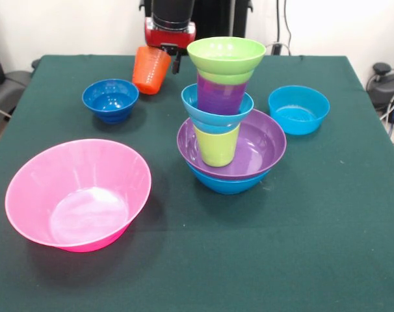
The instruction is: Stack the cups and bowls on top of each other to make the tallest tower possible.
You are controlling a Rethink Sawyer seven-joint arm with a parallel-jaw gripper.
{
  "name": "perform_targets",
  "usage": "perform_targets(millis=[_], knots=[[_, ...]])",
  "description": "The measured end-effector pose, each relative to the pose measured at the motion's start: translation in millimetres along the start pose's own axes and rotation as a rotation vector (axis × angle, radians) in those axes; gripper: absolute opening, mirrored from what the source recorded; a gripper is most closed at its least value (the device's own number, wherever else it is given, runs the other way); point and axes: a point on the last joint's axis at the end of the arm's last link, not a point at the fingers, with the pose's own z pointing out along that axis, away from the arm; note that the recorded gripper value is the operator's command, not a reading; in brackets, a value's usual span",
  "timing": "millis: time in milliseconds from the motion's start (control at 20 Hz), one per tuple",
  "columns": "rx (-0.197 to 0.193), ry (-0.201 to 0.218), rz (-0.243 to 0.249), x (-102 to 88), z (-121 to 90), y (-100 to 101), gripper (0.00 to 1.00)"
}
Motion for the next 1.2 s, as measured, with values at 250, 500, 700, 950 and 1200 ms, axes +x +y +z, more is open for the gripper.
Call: perform_targets(millis=[250,500,700,950,1200], knots=[[0.006,-0.009,0.032,-1.2,-2.6,-13.9,1.0],[0.014,-0.02,0.063,-2.9,-5.9,-28.0,1.0],[0.012,-0.028,0.09,-4.4,-7.0,-38.2,1.0],[0.005,-0.036,0.106,-9.2,-8.2,-42.6,1.0],[-0.003,-0.029,0.112,-12.7,-7.5,-42.3,1.0]])
